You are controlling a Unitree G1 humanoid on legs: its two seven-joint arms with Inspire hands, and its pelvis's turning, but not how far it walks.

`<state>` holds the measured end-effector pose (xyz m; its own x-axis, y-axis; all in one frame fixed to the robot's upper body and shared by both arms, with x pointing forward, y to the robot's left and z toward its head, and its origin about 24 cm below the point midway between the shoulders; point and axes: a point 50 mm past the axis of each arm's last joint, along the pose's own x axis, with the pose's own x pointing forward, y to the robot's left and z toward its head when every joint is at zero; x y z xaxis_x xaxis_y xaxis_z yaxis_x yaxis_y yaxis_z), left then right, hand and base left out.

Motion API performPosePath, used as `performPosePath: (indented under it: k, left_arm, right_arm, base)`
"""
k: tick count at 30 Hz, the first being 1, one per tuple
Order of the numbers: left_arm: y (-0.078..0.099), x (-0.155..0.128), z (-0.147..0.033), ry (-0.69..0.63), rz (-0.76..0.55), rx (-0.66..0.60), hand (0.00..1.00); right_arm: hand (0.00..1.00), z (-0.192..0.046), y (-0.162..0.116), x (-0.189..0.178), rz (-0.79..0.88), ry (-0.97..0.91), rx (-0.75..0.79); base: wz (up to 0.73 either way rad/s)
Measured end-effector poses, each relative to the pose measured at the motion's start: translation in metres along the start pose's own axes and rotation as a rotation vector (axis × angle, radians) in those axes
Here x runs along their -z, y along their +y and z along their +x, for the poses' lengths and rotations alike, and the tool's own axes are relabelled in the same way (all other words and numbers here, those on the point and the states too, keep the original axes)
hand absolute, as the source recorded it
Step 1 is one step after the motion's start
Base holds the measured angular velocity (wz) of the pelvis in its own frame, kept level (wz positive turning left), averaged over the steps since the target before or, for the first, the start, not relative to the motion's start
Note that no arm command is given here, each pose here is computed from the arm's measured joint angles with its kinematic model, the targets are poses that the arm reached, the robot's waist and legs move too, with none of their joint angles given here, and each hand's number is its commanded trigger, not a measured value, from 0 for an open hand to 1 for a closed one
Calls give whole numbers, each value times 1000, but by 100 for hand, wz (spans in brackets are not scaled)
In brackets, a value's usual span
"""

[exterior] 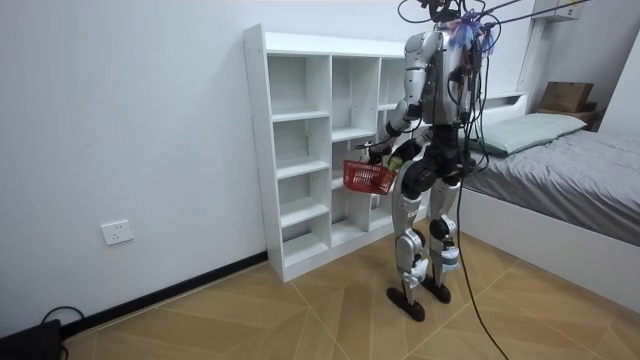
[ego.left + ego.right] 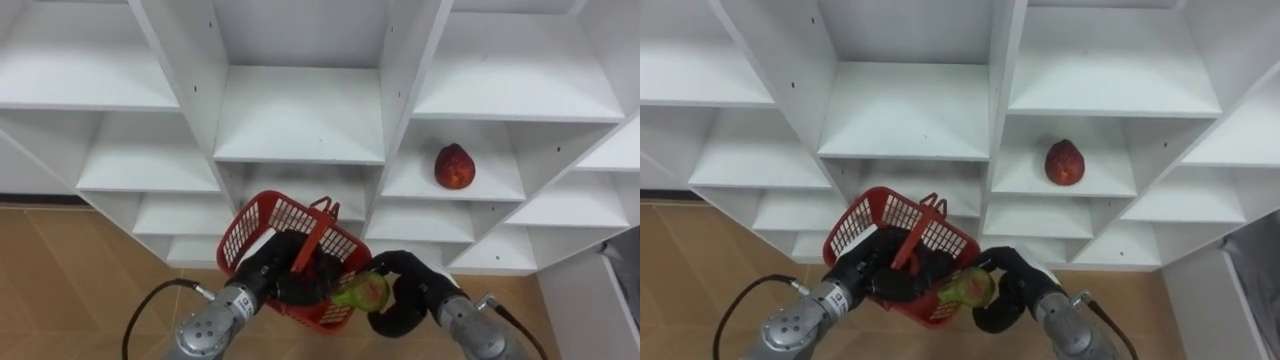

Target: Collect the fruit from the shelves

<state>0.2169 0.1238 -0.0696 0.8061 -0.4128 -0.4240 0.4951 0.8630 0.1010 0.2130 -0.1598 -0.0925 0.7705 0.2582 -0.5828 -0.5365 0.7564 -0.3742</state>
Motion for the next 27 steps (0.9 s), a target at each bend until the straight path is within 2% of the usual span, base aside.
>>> performPosePath:
  k: [8, 9, 10, 11, 12, 27]
  left_arm:
    - [-13, 2, 1, 11, 21, 87, 100]
    - [-15, 2, 1, 12, 23, 95, 100]
    - [-15, 2, 1, 12, 24, 98, 100]
    - [-16, 2, 1, 13, 27, 103, 100]
    - [-17, 2, 1, 14, 30, 110, 100]
    - [-23, 10, 0, 52, 26, 142, 100]
  right_arm:
    - [100, 4, 0, -8, -15, -21, -6]
    - [83, 4, 0, -8, -15, -22, -6]
    - [51, 5, 0, -8, -16, -23, -5]
    - [4, 5, -1, -9, -16, -24, -5]
    - [0, 5, -1, -9, -17, -26, -4]
    - [0, 8, 3, -17, -9, -48, -40]
  base:
    - [0]
    - [0]
    - [0]
    - [0]
    - [0]
    - [0]
